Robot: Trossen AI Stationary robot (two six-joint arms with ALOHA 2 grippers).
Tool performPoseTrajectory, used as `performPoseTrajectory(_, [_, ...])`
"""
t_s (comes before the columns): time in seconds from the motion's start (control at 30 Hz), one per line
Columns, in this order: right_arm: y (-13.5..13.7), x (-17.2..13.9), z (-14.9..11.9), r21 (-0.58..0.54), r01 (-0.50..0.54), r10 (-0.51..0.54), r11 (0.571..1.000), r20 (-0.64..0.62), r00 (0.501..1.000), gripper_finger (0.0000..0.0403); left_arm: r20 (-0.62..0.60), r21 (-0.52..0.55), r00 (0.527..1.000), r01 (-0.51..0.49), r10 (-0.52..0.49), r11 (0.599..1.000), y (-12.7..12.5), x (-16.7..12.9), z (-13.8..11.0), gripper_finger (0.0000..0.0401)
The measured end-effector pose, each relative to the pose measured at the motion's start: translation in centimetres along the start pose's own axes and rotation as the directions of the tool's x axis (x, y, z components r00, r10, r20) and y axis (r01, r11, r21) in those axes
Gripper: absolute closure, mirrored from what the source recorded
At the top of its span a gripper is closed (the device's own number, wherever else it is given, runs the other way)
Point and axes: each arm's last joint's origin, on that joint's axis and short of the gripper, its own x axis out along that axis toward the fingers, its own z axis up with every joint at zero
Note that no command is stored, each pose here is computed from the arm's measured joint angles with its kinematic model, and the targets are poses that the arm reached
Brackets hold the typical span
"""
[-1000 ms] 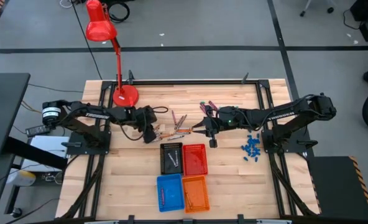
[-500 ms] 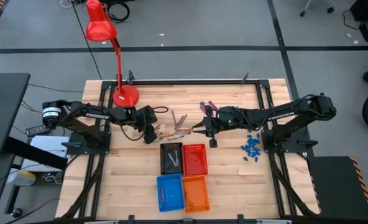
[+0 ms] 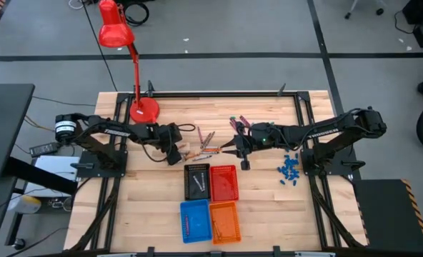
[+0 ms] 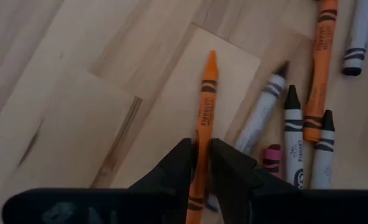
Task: Sort crayons
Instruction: Put the orange crayon into the orange basket
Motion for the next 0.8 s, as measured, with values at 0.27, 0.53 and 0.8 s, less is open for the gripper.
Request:
performPoseTrajectory(0.27, [0.2, 0.0, 0.04, -0.004, -0.006, 0.006, 1.0, 0.001, 1.0, 0.0312, -0.032, 0.017, 0.999, 0.003, -0.002, 1.0, 0.03, 0.09, -0.26, 0.0345])
performPoseTrajectory(0.53, [0.2, 0.0, 0.05, -0.006, -0.006, 0.006, 1.0, 0.002, 1.0, 0.0312, -0.05, 0.02, 0.999, 0.02, -0.019, 1.0, 0.02, 0.1, -0.43, 0.0384])
performPoseTrajectory(0.8, [0.22, -0.09, -0.11, -0.006, -0.007, 0.007, 1.0, -0.018, 1.0, 0.0312, -0.024, -0.011, 0.999, 0.027, -0.027, 1.0, -0.02, -0.55, -0.17, 0.0379])
